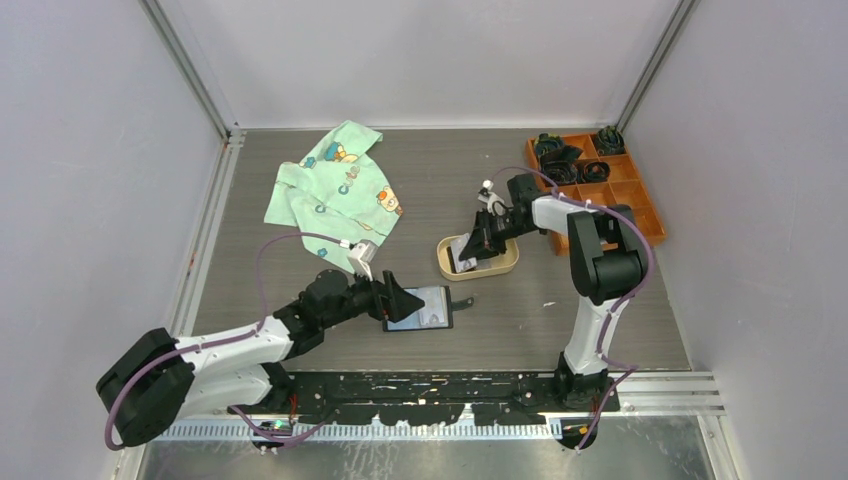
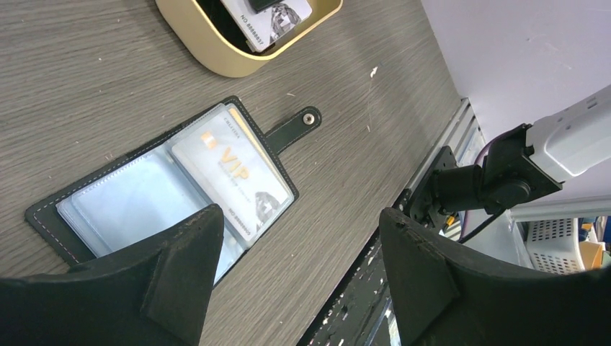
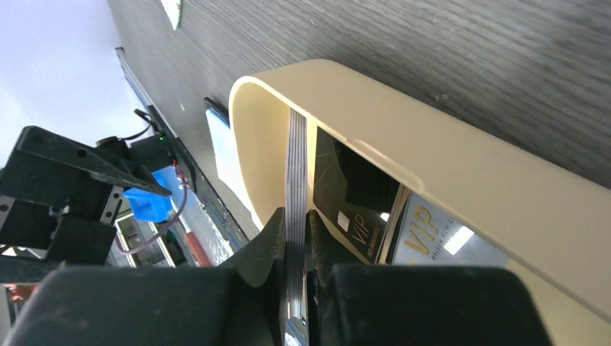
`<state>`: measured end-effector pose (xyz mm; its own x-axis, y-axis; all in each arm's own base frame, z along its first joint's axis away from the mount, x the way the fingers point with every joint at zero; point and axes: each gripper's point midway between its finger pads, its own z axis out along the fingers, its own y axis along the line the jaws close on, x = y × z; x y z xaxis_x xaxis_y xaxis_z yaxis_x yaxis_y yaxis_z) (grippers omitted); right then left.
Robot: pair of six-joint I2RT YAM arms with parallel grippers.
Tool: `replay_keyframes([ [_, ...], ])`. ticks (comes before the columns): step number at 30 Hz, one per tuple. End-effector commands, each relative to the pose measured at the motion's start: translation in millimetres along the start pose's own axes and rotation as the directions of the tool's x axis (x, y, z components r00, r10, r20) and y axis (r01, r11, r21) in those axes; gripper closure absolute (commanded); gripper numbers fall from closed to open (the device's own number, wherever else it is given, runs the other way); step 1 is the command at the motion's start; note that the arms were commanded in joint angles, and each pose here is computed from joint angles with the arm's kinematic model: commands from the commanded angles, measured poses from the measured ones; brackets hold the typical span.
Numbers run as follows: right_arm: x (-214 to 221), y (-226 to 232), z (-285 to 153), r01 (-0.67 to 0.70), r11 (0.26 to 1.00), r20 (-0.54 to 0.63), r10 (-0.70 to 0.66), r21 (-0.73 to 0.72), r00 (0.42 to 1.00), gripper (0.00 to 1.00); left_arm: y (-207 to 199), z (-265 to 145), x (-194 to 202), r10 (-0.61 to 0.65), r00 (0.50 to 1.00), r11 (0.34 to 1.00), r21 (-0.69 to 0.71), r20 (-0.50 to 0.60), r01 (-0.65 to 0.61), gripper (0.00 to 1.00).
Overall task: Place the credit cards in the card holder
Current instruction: Pick up the credit card from the storage box.
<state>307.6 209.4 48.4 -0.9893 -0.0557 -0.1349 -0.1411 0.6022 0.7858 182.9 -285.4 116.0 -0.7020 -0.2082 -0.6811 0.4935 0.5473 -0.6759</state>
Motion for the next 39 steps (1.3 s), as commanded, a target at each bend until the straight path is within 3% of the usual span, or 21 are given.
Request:
replay_keyframes([
  [1,-9,26,-17,0.065,0.992,0.014,-0.064,-0.111,0.998,0.95,-5,-4,-8,0.016,0.999,1.0,0.008,0.029,-0.016,0.21],
  [9,-9,23,-16,0.048,0.994,0.004,-0.047,-0.102,0.999,0.77,-4,-3,-7,0.015,1.0,1.0,0.006,0.024,-0.015,0.21],
  [26,-17,10,-29,0.016,0.998,0.042,-0.013,-0.065,0.999,0.71,-3,-5,-6,0.01,1.0,1.0,0.007,0.027,-0.01,0.21],
  [31,-18,5,-30,0.004,0.999,0.051,-0.002,-0.039,0.999,0.75,-4,-5,-5,0.008,1.0,1.0,0.009,0.024,-0.009,0.21],
  [39,-24,-8,-43,0.007,0.998,0.1,-0.012,0.055,0.995,0.96,-7,-7,-8,0.003,0.999,1.0,0.021,0.035,-0.004,0.21],
])
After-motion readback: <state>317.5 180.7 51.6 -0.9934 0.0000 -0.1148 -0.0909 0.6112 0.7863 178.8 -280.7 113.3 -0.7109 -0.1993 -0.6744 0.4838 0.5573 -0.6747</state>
